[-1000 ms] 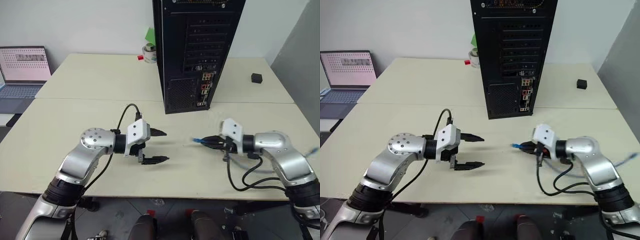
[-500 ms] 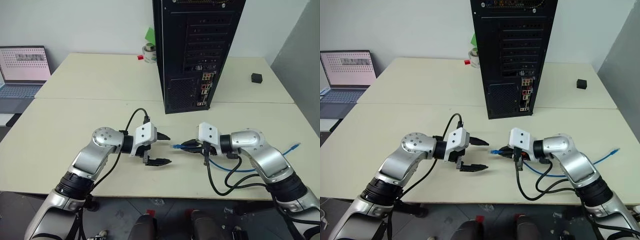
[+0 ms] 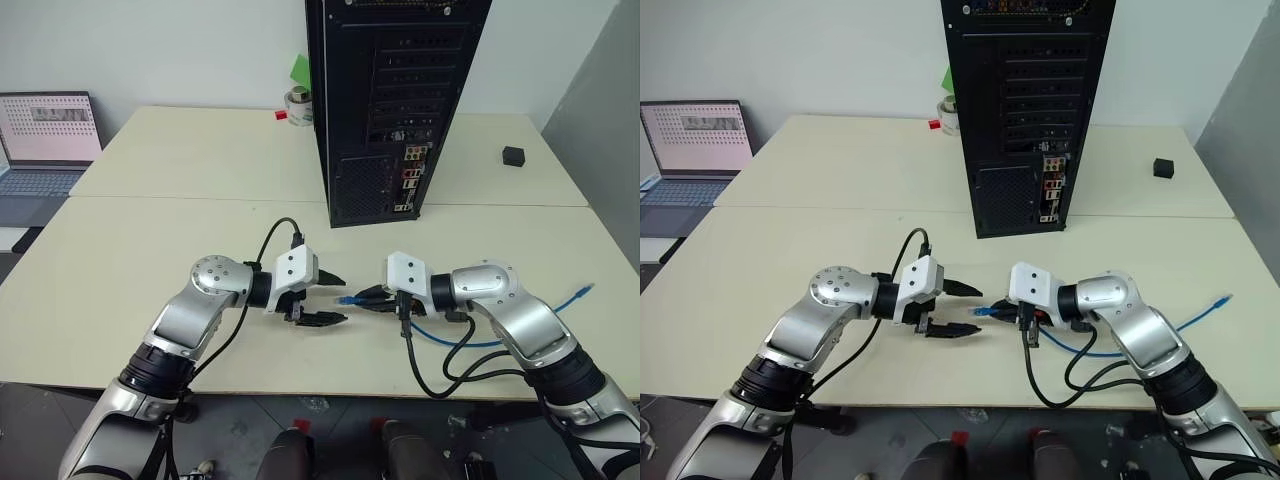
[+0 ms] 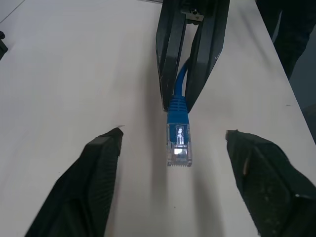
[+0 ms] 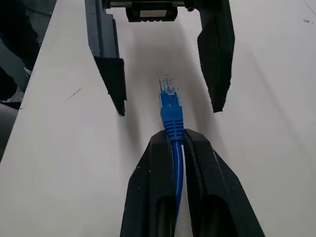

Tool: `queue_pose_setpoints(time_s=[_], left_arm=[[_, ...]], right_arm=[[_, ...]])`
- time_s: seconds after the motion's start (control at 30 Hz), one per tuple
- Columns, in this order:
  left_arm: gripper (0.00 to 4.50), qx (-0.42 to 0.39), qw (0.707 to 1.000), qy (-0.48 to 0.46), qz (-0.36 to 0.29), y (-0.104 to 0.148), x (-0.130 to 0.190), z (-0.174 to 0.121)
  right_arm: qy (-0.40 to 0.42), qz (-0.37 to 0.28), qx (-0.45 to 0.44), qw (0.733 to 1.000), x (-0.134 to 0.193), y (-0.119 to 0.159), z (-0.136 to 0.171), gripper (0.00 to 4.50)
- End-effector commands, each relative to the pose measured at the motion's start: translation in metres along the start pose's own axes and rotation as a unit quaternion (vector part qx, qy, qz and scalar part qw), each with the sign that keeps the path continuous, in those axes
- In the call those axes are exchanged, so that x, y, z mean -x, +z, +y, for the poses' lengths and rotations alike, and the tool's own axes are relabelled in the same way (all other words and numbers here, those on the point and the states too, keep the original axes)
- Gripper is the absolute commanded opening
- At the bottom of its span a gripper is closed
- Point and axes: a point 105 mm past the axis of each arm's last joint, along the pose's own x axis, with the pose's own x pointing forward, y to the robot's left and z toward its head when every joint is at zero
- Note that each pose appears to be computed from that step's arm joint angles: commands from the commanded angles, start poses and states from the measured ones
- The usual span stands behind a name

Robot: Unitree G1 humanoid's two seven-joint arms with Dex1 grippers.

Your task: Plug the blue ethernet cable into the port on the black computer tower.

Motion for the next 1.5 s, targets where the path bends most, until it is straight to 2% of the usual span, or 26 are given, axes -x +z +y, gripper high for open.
queue_pose_setpoints(time_s=[0.03,0.27,0.37,0.57,0.63,0.87,0.93,1.03,1.1,1.2,1.27,1.4,1.5], left_arm=[[2.46,-0.02,1.0,-0.002,-0.002,0.006,0.001,0.002],[0.84,-0.027,1.0,0.001,0.002,0.005,0.0,0.003],[0.3,-0.031,1.0,0.0,0.003,0.005,-0.002,0.001],[0.29,-0.048,0.999,0.001,0.002,0.005,-0.001,0.0],[0.29,-0.06,0.998,0.002,-0.001,0.006,-0.001,0.0],[0.29,-0.117,0.992,0.022,-0.027,0.013,-0.001,0.0],[0.29,-0.157,0.986,0.046,-0.043,0.017,0.0,0.002],[0.29,-0.217,0.97,0.085,-0.066,0.023,0.002,0.007],[0.29,-0.296,0.947,0.104,-0.07,0.027,0.002,0.006],[0.29,-0.426,0.889,0.138,-0.092,0.036,0.005,0.002],[0.29,-0.464,0.866,0.157,-0.103,0.038,0.007,0.003],[0.29,-0.517,0.831,0.18,-0.102,0.034,0.013,0.007],[0.29,-0.534,0.818,0.188,-0.098,0.032,0.016,0.009]], right_arm=[[0.003,-0.018,0.037,0.999,0.001,0.018,0.0,0.02],[0.003,-0.023,0.04,0.999,0.0,0.022,0.0,0.02],[0.004,-0.024,0.044,0.999,-0.001,0.023,0.0,0.02],[0.014,-0.016,0.057,0.998,-0.001,0.022,0.001,0.02],[0.013,-0.016,0.065,0.998,-0.001,0.022,0.0,0.72],[-0.004,-0.008,0.071,0.997,0.019,0.021,-0.015,2.19],[-0.008,-0.016,0.05,0.999,0.035,0.022,-0.017,2.78],[-0.021,-0.039,0.002,0.999,0.051,0.023,-0.02,3.44],[-0.027,-0.064,-0.037,0.997,0.055,0.026,-0.018,3.88],[-0.033,-0.124,-0.121,0.984,0.051,0.033,-0.014,3.89],[-0.028,-0.147,-0.155,0.977,0.046,0.036,-0.01,3.89],[-0.018,-0.179,-0.211,0.961,0.039,0.042,-0.005,3.89],[-0.018,-0.194,-0.235,0.952,0.036,0.045,-0.005,3.89]])
